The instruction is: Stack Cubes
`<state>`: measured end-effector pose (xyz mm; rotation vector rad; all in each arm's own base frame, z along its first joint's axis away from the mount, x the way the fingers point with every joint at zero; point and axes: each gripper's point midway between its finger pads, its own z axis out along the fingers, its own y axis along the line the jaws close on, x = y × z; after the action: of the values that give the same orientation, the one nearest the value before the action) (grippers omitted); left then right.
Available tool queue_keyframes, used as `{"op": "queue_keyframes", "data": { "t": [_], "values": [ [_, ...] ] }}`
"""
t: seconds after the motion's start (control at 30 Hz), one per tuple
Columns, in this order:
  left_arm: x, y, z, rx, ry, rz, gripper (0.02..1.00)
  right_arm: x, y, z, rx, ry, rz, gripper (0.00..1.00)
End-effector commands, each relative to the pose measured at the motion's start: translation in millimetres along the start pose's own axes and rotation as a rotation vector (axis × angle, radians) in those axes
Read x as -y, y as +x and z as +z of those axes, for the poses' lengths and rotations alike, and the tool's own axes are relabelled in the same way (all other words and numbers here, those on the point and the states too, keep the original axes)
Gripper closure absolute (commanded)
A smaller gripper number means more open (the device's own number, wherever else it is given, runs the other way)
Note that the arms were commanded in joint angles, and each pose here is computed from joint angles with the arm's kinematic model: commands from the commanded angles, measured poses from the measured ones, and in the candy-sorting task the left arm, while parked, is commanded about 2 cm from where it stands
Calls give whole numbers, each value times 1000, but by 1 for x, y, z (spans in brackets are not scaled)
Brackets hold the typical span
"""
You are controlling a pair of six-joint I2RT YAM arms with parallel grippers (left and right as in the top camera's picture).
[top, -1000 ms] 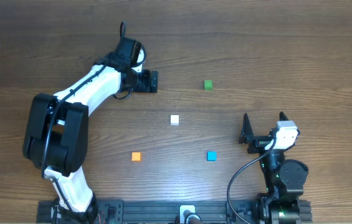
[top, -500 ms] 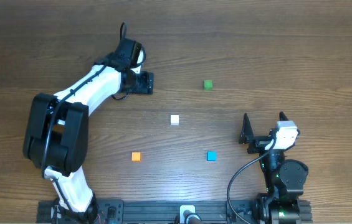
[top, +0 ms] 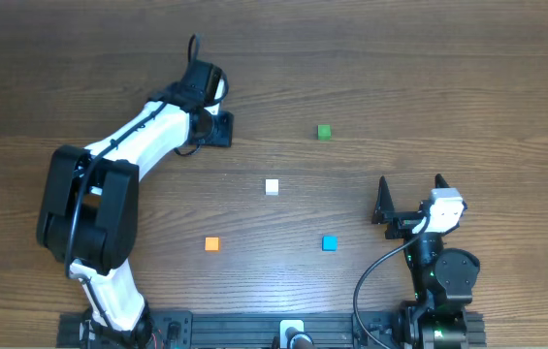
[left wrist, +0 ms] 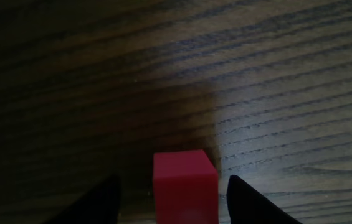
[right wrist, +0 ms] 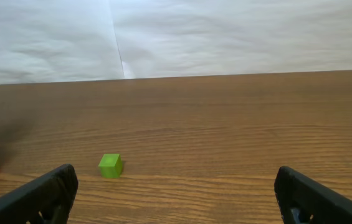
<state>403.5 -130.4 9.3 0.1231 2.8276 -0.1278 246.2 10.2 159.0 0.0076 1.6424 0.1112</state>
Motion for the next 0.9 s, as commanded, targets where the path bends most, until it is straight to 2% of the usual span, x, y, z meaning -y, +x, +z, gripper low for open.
{"op": "queue_keyframes", "data": {
  "t": [0.03, 0.27, 0.63, 0.87, 0.9],
  "values": [
    [3, -7, 0, 20, -14, 21, 489, 3, 1, 0, 1, 12, -5, 9],
    [5, -8, 0, 26, -11, 23, 595, 3, 1, 0, 2, 12, -5, 7],
    [5, -8, 0, 26, -11, 22, 706, 3, 1, 0, 2, 12, -5, 7],
    [5, -9, 0, 27, -11, 19, 814, 3, 1, 0, 1, 12, -5, 7],
    [5, -9, 0, 26, -11, 16, 869, 3, 1, 0, 1, 12, -5, 7]
  ]
}}
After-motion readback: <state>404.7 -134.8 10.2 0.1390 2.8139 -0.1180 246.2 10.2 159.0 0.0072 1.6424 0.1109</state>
